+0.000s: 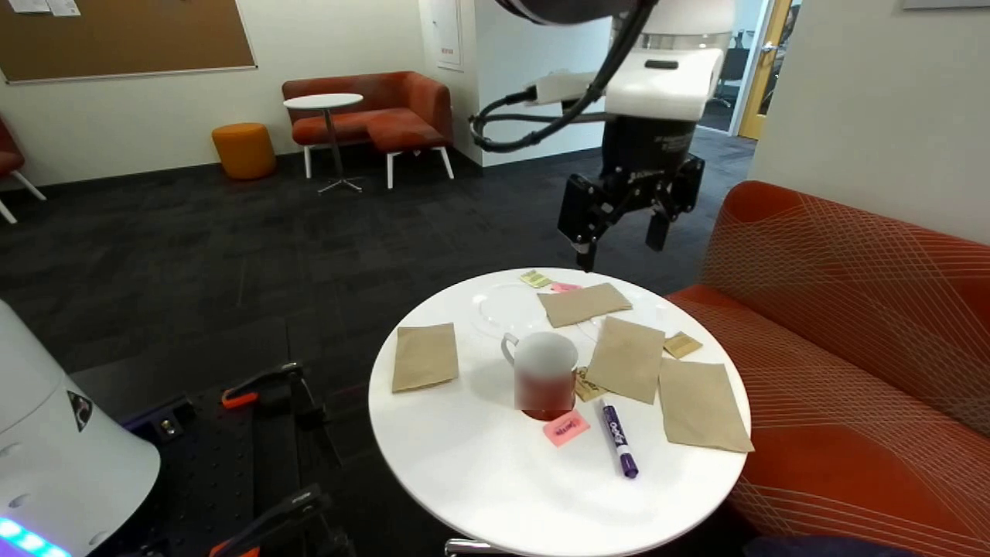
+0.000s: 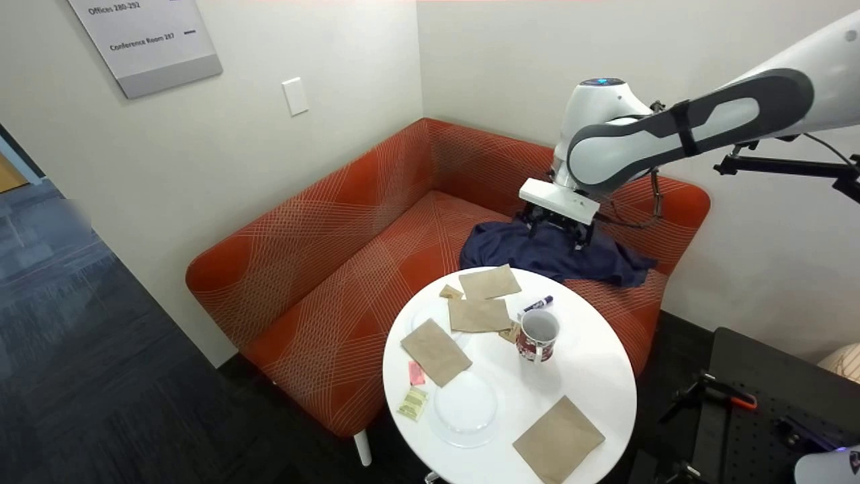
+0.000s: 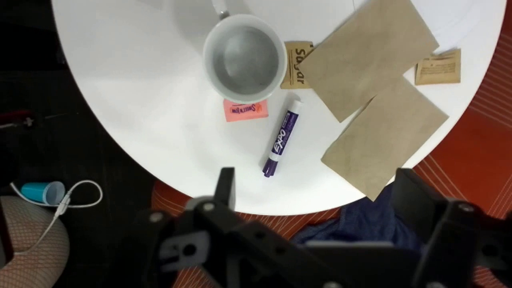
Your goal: Take the marker out of the cup and put it on the table
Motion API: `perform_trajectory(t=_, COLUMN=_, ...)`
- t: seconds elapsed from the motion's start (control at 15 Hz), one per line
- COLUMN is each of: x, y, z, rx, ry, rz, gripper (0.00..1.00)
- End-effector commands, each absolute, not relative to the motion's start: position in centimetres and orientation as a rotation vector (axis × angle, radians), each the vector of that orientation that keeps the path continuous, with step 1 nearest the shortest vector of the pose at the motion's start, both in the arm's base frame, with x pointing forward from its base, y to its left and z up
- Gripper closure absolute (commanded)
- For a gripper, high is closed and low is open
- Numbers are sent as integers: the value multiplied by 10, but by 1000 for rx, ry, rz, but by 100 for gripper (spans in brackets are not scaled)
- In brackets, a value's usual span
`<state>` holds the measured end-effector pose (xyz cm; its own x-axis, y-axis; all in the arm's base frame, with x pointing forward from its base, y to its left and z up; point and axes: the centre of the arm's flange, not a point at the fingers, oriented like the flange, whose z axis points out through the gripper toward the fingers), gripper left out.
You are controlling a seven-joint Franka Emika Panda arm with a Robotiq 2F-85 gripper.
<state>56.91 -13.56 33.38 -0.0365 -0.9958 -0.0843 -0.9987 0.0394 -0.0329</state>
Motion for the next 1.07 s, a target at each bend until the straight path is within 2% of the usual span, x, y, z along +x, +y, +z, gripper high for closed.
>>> perform_trajectory(t=0.0, x=529, y=-120, z=372, rx=-2266, ry=1994, rz=139, gripper=0)
perform_trajectory(t=0.53, x=516, y=-86, z=395, rx=-2504, ry=1559, rz=347, gripper=0)
perform_trajectory(t=1.0, x=523, y=-89, z=388, rx=-2488, ry=1629, rz=313, gripper=0)
